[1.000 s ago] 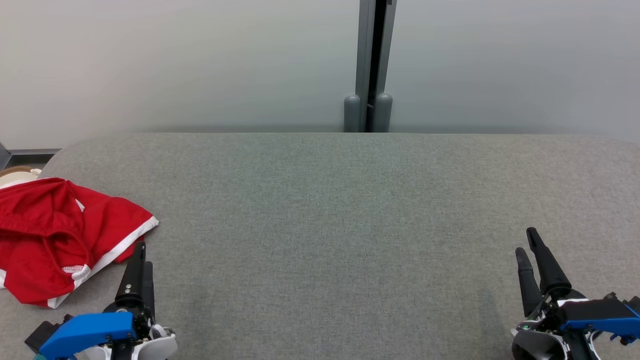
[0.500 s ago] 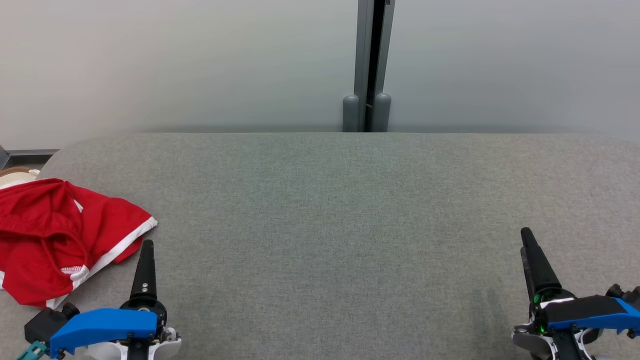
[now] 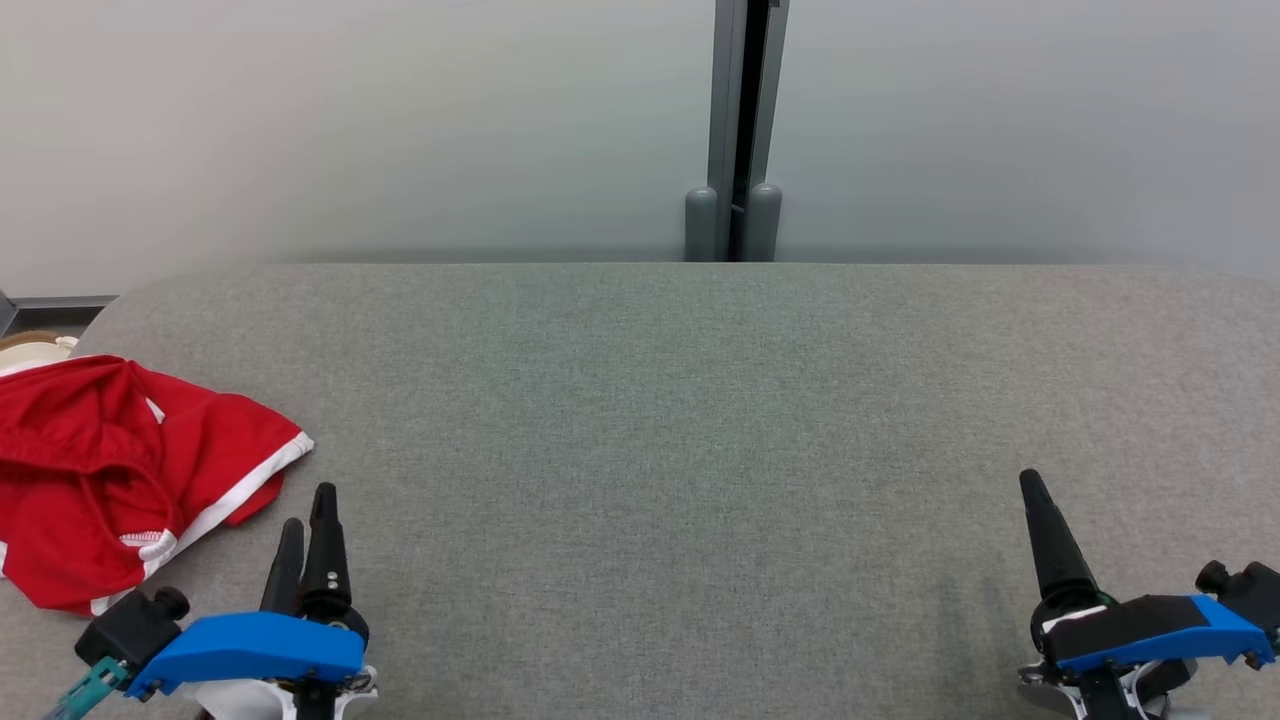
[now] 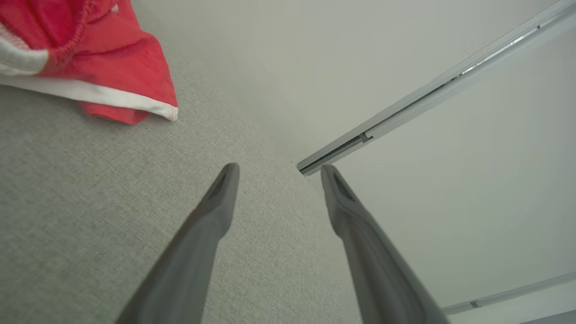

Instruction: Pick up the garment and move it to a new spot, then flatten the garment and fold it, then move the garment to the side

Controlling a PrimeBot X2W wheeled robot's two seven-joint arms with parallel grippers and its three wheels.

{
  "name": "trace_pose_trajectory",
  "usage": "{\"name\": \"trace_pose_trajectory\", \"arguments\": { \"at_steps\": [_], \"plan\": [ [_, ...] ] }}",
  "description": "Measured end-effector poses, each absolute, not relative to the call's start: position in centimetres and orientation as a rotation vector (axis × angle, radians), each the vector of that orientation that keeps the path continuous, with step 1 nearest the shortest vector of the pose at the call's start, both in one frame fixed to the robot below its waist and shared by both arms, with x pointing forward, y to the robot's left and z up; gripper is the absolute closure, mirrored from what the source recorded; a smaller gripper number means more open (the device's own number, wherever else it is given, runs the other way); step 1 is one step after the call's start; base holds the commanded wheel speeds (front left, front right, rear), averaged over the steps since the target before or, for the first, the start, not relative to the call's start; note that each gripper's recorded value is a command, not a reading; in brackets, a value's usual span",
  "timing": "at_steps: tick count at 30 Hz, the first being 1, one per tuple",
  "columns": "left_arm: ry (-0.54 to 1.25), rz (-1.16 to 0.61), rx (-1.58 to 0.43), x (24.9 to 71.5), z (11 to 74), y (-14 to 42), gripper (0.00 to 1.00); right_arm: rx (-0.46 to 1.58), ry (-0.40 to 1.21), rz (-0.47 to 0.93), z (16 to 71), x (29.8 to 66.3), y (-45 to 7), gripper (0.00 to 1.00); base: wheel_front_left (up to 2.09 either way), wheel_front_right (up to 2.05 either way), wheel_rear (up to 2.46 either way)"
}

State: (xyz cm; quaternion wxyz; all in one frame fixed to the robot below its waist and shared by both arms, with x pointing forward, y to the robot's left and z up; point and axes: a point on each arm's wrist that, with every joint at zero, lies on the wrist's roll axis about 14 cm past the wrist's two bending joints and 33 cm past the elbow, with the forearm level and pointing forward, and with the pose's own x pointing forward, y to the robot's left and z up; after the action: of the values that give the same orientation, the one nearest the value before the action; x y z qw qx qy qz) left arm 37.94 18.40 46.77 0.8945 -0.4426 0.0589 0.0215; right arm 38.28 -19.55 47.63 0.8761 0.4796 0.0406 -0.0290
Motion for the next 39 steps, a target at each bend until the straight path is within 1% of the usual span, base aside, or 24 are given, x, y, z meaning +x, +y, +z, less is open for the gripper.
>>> {"name": "trace_pose_trajectory", "arguments": {
  "at_steps": [14,15,23,39],
  "plan": [
    [0.168,0.041,-0.683,37.7,45.5,17.8,0.0,0.791,0.103,-0.042,47.0,38.5,-19.1,0.0,0.0,0.0,0.0],
    [0.167,0.037,-0.64,37.8,45.6,17.9,0.0,0.758,0.104,-0.029,47.1,38.6,-18.8,0.0,0.0,0.0,0.0],
    [0.163,0.004,-0.502,38.2,45.9,17.3,0.0,0.624,0.084,0.003,47.8,39.4,-18.6,0.0,0.0,0.0,0.0],
    [0.171,-0.042,-0.271,38.3,45.4,16.5,0.0,0.4,0.083,0.015,47.4,39.4,-18.7,0.0,0.0,0.0,0.0]
  ]
}}
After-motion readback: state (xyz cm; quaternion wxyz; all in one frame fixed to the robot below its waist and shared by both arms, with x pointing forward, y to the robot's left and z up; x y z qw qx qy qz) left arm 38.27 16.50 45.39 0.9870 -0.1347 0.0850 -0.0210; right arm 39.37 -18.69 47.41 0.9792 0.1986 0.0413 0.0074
